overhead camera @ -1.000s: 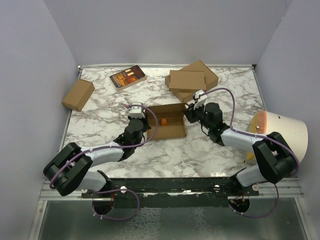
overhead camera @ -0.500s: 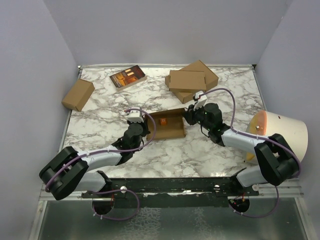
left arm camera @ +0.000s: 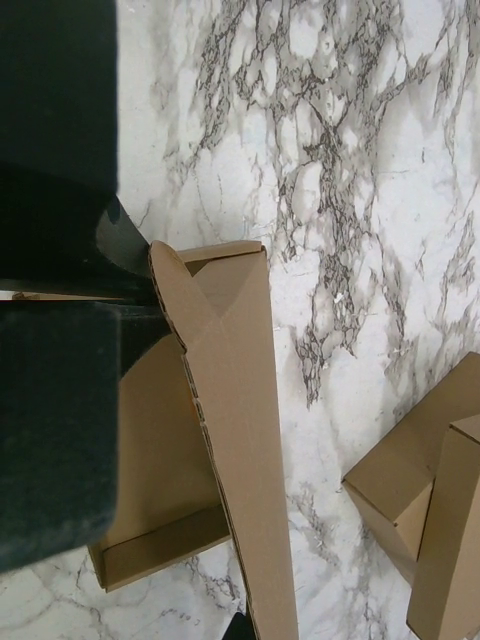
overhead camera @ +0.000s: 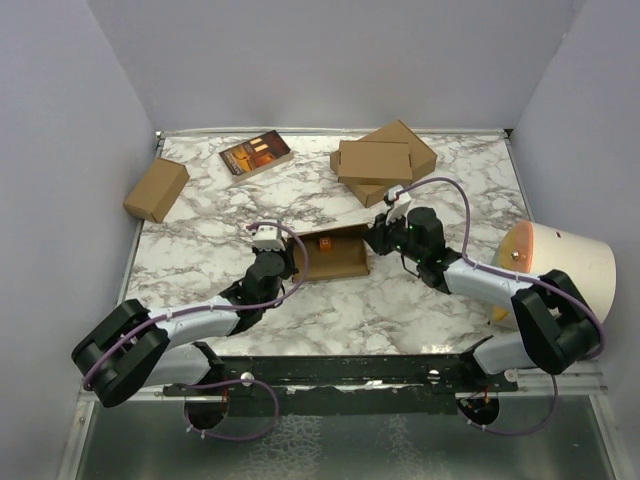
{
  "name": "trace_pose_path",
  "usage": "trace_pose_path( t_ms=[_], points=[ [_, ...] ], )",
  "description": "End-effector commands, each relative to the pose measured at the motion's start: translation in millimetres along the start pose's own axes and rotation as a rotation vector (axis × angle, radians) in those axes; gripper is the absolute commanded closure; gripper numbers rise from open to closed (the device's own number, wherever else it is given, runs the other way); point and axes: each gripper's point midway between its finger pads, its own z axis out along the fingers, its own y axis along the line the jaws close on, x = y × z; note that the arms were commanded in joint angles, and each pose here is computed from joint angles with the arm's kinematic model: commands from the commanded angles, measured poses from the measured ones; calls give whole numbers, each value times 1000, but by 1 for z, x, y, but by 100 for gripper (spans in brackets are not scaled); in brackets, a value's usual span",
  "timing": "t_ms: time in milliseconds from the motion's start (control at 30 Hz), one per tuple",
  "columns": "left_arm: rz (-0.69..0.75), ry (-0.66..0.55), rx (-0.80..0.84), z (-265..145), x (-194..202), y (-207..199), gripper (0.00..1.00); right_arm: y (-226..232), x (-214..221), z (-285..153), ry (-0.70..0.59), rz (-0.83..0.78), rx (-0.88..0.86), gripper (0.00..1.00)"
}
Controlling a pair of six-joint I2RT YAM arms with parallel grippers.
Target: Fold the paper box
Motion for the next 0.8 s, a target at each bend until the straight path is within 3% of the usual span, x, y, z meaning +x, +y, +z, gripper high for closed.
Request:
trace_pose_path(
  t_ms=[0,767],
  points=[
    [28,92,11,-10,25,4,100,41,34,-9,143,97,-173,88],
    [112,108,-21,0,12,-1,100,36,-6,22,69,35,-152,88]
  ],
)
